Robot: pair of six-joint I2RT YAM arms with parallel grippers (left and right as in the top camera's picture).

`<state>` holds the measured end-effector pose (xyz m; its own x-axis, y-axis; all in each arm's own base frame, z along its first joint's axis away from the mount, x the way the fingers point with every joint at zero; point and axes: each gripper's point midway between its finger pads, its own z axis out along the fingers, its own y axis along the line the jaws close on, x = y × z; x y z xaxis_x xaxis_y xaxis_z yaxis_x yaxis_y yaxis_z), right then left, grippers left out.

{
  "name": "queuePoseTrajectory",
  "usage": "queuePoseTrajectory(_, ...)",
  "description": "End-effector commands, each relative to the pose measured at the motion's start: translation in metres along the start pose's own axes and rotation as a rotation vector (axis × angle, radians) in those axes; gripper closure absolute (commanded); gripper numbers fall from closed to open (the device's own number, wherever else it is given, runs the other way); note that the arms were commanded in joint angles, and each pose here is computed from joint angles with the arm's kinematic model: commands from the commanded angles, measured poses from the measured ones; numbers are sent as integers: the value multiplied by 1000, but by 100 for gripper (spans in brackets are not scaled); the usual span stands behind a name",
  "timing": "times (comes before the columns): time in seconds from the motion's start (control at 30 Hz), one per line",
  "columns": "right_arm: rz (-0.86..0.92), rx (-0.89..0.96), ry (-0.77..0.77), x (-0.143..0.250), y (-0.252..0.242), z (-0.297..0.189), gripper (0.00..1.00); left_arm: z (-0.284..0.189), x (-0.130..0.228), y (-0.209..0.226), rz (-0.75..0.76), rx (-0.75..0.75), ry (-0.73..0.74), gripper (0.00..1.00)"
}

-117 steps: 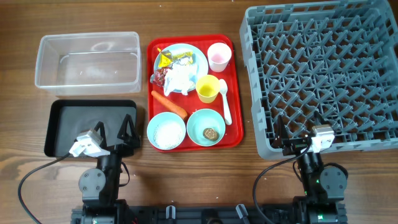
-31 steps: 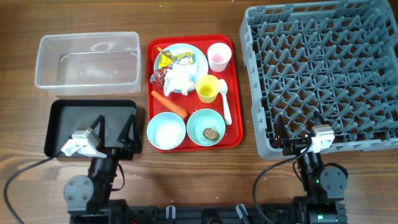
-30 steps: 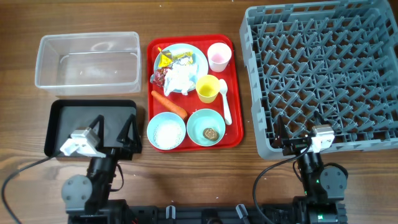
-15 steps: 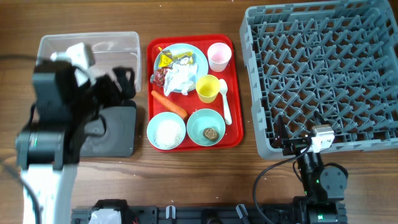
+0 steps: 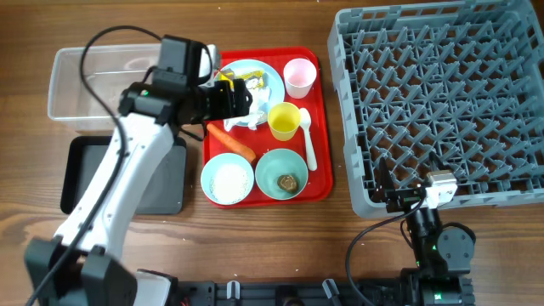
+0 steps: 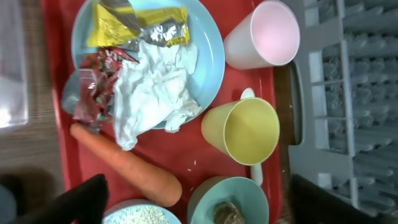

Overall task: Sort waste into correct bins and load items into the dishwasher rack
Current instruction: 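Reach the left gripper to the plate and grasp the white tissue, then carry the tissue left and drop it into the clear bin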

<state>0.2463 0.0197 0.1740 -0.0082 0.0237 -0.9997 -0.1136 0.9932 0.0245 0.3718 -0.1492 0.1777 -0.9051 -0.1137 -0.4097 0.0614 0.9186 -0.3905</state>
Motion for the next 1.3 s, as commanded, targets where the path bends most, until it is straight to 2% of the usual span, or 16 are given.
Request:
queuePoseTrajectory(0.0, -10, -14, -9, -2, 2, 0, 0, 23, 4, -10, 30, 10, 39, 20)
queuePoseTrajectory(0.1, -10, -14, -9, -2, 2, 0, 0, 43, 0, -2, 52, -69, 24, 35)
queuePoseTrajectory(0.27, -10, -14, -9, -2, 2, 0, 0, 64, -6, 14, 69, -178, -5, 36)
queuePoseTrajectory(0.43, -10, -14, -9, -2, 2, 0, 0, 87, 2, 26, 63, -213, 39, 43)
queuePoseTrajectory(0.7, -10, -14, -9, -2, 2, 0, 0, 118, 6, 36, 60, -225, 65, 43)
queuePoseTrajectory(1.1, -10, -14, -9, -2, 2, 0, 0, 137, 14, 49, 62, -263, 88, 40)
queuePoseTrajectory(1.17, -10, -14, -9, -2, 2, 0, 0, 137, 15, 50, 61, -264, 92, 45)
queuePoseTrajectory(1.27, -10, -14, -9, -2, 2, 0, 0, 136, 16, 50, 61, -266, 96, 68)
